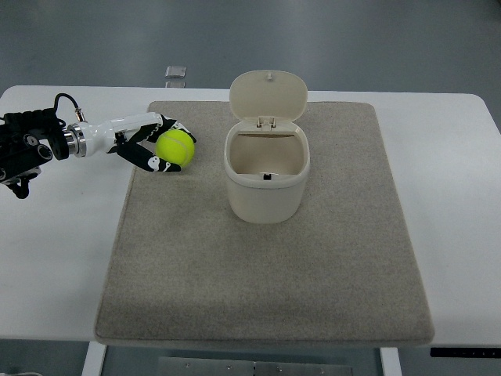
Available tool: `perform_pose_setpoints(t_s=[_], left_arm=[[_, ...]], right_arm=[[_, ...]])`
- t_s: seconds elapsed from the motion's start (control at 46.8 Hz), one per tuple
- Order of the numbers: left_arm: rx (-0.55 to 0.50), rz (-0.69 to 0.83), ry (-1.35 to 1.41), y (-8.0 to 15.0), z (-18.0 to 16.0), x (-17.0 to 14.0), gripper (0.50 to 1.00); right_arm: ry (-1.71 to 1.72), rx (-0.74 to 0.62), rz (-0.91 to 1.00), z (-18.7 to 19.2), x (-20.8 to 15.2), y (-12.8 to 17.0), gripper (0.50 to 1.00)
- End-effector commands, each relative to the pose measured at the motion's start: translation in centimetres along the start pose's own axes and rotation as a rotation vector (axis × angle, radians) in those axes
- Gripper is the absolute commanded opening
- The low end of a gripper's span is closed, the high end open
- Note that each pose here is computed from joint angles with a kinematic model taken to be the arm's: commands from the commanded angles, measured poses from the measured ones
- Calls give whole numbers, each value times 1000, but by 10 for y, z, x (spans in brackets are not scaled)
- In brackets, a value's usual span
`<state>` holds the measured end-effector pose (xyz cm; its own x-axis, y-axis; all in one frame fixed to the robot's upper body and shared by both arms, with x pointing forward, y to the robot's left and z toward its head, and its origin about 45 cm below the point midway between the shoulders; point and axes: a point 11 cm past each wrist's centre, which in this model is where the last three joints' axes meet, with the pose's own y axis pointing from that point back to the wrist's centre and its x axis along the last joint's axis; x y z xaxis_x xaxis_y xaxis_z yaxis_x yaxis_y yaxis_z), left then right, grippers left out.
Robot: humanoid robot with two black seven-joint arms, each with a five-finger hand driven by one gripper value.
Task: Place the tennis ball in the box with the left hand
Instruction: 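Lift the grasped ball with the left hand toward the bin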
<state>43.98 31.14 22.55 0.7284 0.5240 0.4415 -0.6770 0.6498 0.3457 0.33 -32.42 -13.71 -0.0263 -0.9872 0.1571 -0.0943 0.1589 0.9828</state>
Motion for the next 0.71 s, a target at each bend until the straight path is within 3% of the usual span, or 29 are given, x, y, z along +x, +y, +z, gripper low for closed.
perform_pose_setpoints(t_s=[0.0,0.364,0.684], left_arm=[[-35,12,87,7,2,4,500],[-165,55,317,45,-4,15,500],[-280,32,346,60,24,8,500]], right_arm=[[-1,0,0,0,0,0,901],[0,0,0,0,0,0,903],[0,-1,0,0,0,0,903]])
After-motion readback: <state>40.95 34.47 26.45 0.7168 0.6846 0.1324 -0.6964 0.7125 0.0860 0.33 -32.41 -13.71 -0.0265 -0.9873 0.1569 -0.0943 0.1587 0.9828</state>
